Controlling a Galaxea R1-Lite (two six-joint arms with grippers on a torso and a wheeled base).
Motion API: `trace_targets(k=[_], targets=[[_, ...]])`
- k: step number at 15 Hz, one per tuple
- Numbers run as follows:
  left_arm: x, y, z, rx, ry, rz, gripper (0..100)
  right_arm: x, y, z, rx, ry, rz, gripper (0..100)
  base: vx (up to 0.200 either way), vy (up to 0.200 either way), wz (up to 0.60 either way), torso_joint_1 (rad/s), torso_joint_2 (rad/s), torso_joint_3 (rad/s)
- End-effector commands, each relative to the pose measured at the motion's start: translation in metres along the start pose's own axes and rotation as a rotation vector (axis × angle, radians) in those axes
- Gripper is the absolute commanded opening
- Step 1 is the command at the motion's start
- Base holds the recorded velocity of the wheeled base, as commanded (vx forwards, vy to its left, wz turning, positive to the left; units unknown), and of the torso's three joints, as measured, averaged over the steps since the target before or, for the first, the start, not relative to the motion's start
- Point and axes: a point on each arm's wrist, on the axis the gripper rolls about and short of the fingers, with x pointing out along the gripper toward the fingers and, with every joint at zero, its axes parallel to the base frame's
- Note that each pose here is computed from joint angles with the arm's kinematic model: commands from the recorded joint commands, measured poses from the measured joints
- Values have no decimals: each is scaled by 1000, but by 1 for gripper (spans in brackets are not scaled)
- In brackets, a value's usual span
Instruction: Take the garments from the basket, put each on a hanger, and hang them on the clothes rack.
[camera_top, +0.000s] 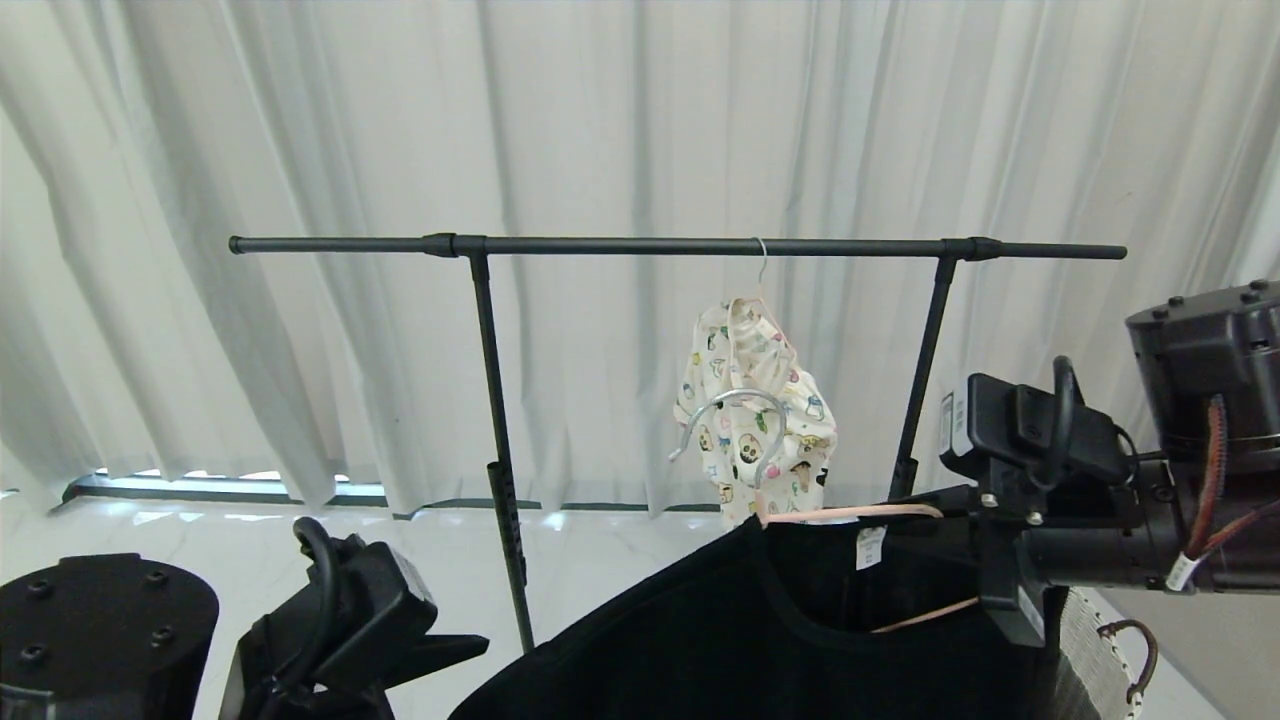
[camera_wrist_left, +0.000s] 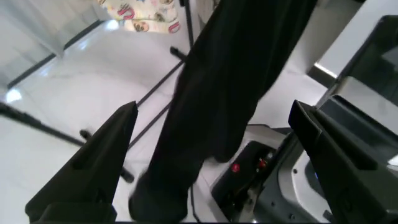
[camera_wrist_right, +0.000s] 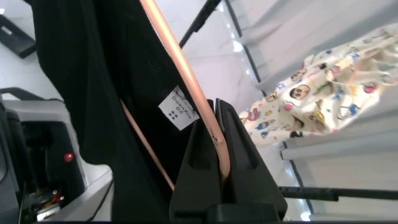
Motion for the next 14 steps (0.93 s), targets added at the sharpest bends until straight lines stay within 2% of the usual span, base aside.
trace_targets(k=[1, 4, 5, 7, 8, 10, 11, 14], targets=[[0, 12, -11, -49, 32, 65, 100, -13, 1, 1, -4, -24, -24, 0, 0, 0, 0, 0, 0, 0], [15, 24, -14, -94, 104, 106, 100, -22, 3, 2, -16, -66, -40, 0, 0, 0, 0, 0, 0, 0], [16, 22, -17, -82, 119, 97, 100, -23, 3, 3, -16, -73, -44, 0, 0, 0, 0, 0, 0, 0], [18, 23, -25, 32, 164, 93, 100, -26, 3, 4, -16, -80, -51, 0, 0, 0, 0, 0, 0, 0], [19, 29, -29, 47, 184, 113, 100, -27, 3, 4, -14, -81, -53, 0, 0, 0, 0, 0, 0, 0], [16, 31, -29, 40, 174, 123, 100, -27, 3, 4, -14, -81, -53, 0, 0, 0, 0, 0, 0, 0], [15, 32, -28, 37, 165, 127, 0, -27, 3, 4, -14, -82, -55, 0, 0, 0, 0, 0, 0, 0], [15, 38, -29, 13, 173, 162, 0, -29, -2, 3, 7, -90, -83, 0, 0, 0, 0, 0, 0, 0]])
